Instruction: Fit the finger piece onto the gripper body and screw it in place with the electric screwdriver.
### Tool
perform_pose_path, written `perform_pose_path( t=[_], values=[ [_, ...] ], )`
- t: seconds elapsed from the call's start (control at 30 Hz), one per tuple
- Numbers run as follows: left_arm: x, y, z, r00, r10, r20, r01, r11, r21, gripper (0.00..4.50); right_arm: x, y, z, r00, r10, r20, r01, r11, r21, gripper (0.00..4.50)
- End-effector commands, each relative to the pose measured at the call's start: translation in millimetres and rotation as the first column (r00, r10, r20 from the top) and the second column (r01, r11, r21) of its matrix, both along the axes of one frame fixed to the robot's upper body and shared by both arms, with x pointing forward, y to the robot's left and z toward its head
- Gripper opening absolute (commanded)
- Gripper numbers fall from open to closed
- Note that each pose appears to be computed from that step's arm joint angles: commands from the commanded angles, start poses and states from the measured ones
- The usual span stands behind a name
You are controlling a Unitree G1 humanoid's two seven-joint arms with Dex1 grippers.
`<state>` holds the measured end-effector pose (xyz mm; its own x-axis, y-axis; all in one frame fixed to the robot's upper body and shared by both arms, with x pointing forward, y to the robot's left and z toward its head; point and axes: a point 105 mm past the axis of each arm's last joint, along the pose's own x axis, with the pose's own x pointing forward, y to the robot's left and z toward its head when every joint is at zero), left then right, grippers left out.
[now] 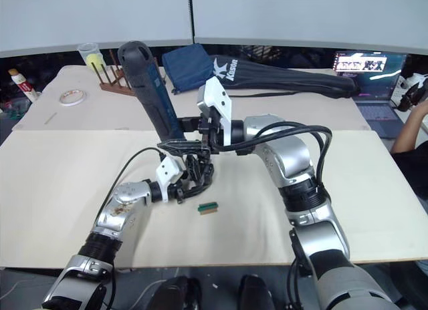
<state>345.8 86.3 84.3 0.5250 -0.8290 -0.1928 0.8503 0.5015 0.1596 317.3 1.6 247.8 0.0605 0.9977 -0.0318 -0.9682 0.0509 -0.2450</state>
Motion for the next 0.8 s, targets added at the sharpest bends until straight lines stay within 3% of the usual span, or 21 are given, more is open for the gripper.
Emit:
perform_pose_path(
  t=[0.03, 0.4, 0.57, 0.7, 0.8],
  values=[
    [6, -5, 31, 0.995, -0.019, 0.1, 0.024, 0.999, -0.041, 2.27, 15, -12, -41, 0.991, -0.092, -0.093, 0.08, 0.989, -0.123, 1.93],
    [6, -5, 31, 0.995, -0.022, 0.099, 0.026, 0.999, -0.04, 2.27, 14, -14, -36, 0.995, -0.087, -0.055, 0.08, 0.99, -0.115, 1.93],
    [7, -5, 31, 0.995, -0.021, 0.098, 0.025, 0.999, -0.04, 2.27, 7, -14, -18, 0.998, -0.061, -0.004, 0.061, 0.996, -0.07, 1.93],
    [6, -5, 27, 0.996, -0.02, 0.088, 0.023, 0.999, -0.033, 2.27, -10, -15, 45, 0.991, -0.029, 0.131, 0.008, 0.987, 0.159, 1.93],
    [3, -5, 21, 0.997, -0.022, 0.072, 0.024, 0.999, -0.026, 2.27, -21, -18, 73, 0.984, -0.013, 0.176, -0.035, 0.963, 0.267, 1.93]
  ],
)
